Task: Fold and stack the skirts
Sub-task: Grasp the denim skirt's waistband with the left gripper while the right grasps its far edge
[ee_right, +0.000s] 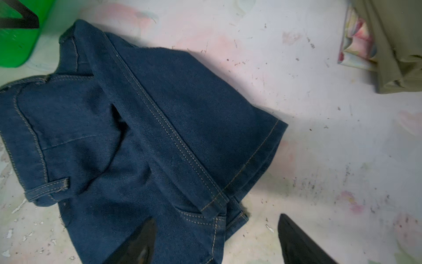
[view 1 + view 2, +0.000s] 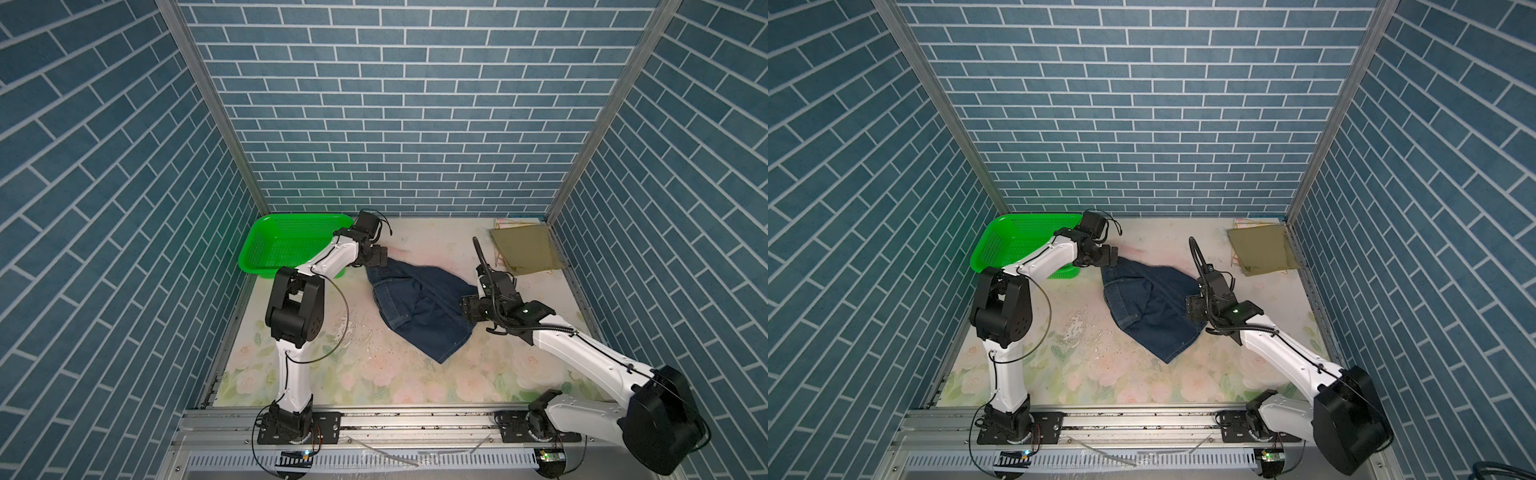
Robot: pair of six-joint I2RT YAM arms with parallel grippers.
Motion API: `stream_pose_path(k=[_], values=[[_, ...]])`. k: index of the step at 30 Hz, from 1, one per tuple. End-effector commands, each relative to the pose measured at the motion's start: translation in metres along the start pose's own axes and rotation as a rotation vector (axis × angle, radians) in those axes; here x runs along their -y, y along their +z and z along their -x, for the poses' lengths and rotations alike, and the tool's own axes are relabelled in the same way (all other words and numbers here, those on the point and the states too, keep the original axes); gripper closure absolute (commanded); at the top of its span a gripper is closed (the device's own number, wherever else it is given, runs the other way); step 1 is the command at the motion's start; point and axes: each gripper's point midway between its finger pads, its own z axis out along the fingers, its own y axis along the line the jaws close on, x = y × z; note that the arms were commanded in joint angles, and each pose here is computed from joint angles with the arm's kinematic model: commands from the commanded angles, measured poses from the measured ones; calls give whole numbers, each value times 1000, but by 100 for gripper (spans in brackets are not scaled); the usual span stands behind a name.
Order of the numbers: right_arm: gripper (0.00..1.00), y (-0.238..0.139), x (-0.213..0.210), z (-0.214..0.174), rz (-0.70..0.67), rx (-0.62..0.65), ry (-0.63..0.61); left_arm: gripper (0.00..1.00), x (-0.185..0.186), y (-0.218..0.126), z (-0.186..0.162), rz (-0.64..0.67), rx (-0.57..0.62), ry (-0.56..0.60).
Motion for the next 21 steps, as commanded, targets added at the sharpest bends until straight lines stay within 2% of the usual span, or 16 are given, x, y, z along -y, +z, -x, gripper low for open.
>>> stream_pose_path(k=[1,5,7,8,10,12,13,17,21], values=[[17,8,-6,15,-5,10,-41,0,15,-14,-10,-68,-4,-10],[18,32,-6,5,-28,-52,-68,0,20,-26,-23,-114,7,-36],[26,44,-9,-1,-19,-89,-98,0,20,-33,-28,-131,12,-50],[33,50,-11,-1,-12,-96,-108,0,19,-36,-31,-137,12,-57],[64,56,-12,6,-22,-87,-136,0,19,-40,-39,-146,5,-64],[91,51,-9,24,-55,-48,-161,0,18,-44,-48,-155,-10,-78],[100,45,-8,33,-62,-28,-167,0,18,-47,-52,-161,-14,-82],[100,15,-1,69,-80,67,-162,0,22,-58,-68,-219,-7,-118],[100,-5,5,85,-77,128,-138,1,31,-67,-84,-283,-2,-145]])
